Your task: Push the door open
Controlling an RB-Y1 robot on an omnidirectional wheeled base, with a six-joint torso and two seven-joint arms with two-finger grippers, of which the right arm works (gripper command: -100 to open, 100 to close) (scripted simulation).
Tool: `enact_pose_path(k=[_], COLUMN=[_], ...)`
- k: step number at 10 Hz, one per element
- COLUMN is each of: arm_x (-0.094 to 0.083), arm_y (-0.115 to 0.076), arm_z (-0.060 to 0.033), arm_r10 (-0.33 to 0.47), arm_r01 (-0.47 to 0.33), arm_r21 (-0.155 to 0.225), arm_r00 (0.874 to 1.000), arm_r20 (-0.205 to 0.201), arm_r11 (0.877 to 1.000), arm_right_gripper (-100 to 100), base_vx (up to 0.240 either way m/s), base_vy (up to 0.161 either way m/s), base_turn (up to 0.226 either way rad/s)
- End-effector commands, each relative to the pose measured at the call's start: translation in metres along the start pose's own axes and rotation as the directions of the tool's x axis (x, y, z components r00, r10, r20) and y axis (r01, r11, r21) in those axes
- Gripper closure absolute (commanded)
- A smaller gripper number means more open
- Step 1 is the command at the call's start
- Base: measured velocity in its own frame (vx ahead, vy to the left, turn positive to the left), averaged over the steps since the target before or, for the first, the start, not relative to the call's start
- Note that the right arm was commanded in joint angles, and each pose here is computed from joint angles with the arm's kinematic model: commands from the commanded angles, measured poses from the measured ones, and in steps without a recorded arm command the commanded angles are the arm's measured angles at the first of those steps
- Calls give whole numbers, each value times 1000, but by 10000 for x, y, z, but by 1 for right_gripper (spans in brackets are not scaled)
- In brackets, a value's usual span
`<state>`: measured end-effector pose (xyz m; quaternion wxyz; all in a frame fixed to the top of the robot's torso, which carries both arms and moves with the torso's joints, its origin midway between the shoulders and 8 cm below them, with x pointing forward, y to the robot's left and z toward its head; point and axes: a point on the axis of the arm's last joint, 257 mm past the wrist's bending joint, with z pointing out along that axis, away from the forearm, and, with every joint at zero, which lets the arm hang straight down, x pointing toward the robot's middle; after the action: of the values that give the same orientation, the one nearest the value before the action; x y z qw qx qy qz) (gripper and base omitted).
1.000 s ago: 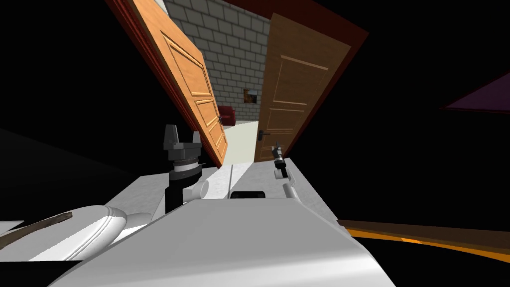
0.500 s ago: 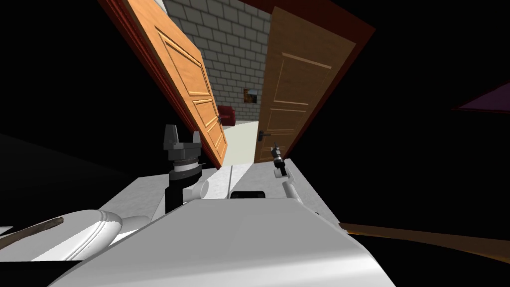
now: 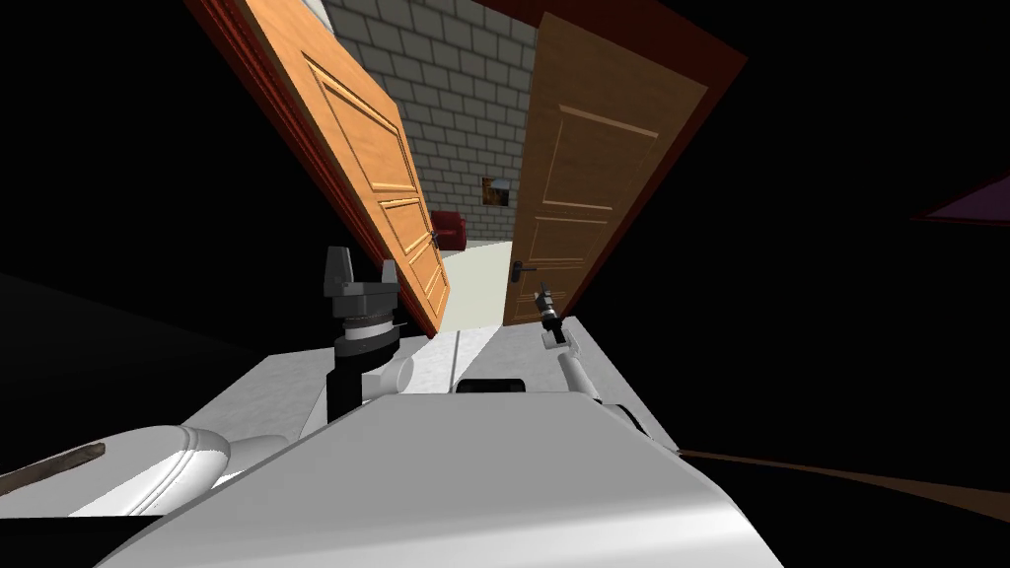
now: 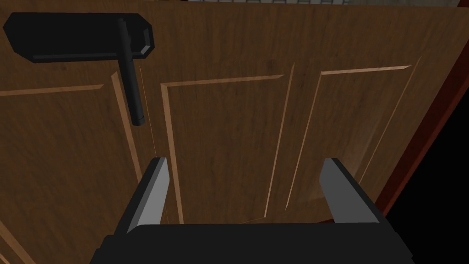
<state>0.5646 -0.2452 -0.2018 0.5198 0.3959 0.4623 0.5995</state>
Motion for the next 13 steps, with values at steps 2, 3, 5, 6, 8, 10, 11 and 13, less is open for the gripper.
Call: enact_pose_path(k=[2,3,5,6,8,10,11,13], arm_x=[-16,-25,-45,-58,-78,-106,-118,-133], arm_y=[-180,-245,-364,-425,-525,-640,-684,-741], arm_z=[10,39,87,108,106,129,144,145], arm_r10=[3,3,4,4,6,7,7,8], arm_r01=[-3,-3,-3,-3,-4,-4,-4,-5], arm_r21=[41,56,86,102,127,157,170,185], arm_r00=[1000,1000,1000,1000,1000,1000,1000,1000], arm_r20=[-3,-7,-12,-14,-13,-14,-15,-15], arm_r11=[999,998,996,995,992,988,985,983], arm_right_gripper=[-100,-100,-100,-100,-100,-100,-100,-100], base_vx=[84,47,75,102,66,85,114,83], base_vy=[-2,-13,-20,-28,5,-2,4,-5], base_turn=[4,0,3,6,1,2,5,2])
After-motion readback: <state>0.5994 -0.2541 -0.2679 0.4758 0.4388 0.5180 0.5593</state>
